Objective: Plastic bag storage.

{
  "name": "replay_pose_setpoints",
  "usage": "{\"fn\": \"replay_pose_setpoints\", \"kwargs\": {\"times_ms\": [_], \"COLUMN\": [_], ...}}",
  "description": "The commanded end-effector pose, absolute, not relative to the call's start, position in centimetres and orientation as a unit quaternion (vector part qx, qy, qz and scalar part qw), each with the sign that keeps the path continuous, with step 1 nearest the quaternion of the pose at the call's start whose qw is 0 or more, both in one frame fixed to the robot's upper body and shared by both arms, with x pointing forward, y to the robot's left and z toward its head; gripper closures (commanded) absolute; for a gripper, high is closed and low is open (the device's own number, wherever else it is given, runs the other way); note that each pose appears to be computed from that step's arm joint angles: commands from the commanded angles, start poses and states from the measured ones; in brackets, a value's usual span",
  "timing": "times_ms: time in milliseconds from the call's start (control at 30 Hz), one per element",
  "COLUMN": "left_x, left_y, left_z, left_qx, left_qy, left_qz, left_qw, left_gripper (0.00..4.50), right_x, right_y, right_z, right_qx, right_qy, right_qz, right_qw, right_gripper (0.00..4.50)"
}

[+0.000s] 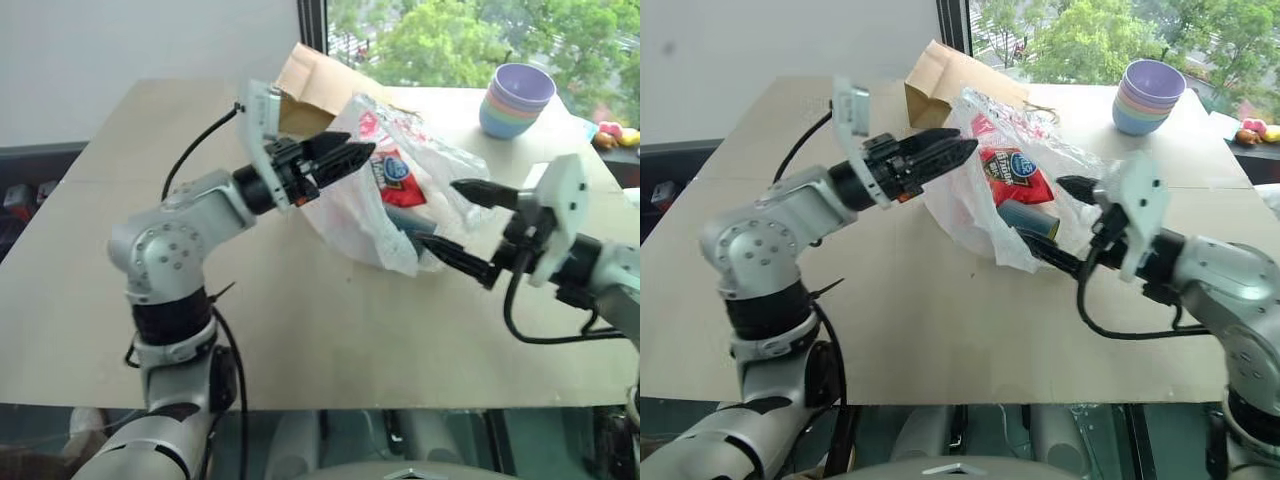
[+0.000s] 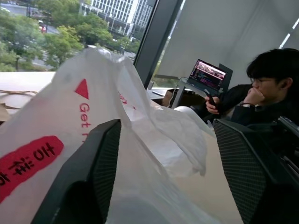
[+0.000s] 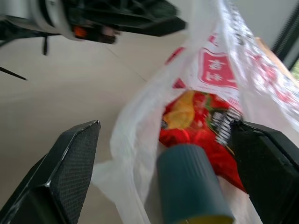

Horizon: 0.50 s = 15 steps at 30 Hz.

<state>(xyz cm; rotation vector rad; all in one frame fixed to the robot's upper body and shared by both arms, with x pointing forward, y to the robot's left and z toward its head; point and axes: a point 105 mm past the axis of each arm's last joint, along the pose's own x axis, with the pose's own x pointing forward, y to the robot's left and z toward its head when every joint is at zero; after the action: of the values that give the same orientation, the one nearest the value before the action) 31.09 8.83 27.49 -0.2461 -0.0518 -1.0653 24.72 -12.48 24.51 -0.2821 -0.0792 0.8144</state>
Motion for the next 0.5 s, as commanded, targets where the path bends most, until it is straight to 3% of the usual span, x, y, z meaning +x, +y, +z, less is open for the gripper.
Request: {"fn": "replay_pose_setpoints", "kwargs": {"times_ms": [33, 167, 333, 433, 500], "left_x": [29.4, 27.4, 26.0, 25.8, 25.7], "left_y": [9.6, 10.4, 10.7, 9.9, 9.1], "left_z": [28.1, 25.7, 21.0, 20.0, 19.7], "left_qx": [-0.122, -0.103, -0.052, -0.055, -0.056], "left_qy": [-0.033, 0.023, 0.103, 0.112, 0.113], "left_qz": [-0.542, -0.574, -0.574, -0.575, -0.580], "left_qw": [0.831, 0.812, 0.810, 0.809, 0.805], "left_gripper": [1.44, 1.44, 1.44, 1.38, 1.38], "right_x": [25.5, 26.0, 29.5, 31.1, 31.6], "right_y": [-15.9, -17.2, -16.4, -16.5, -16.5], "right_z": [24.7, 22.2, 19.9, 19.8, 19.8], "right_qx": [-0.150, -0.167, -0.122, -0.104, -0.106], "right_qy": [-0.024, 0.031, 0.049, 0.040, 0.037], "right_qz": [0.284, 0.256, 0.236, 0.208, 0.198], "right_qw": [0.947, 0.952, 0.963, 0.972, 0.974], "right_gripper": [0.00, 0.00, 0.00, 0.85, 1.75]}}
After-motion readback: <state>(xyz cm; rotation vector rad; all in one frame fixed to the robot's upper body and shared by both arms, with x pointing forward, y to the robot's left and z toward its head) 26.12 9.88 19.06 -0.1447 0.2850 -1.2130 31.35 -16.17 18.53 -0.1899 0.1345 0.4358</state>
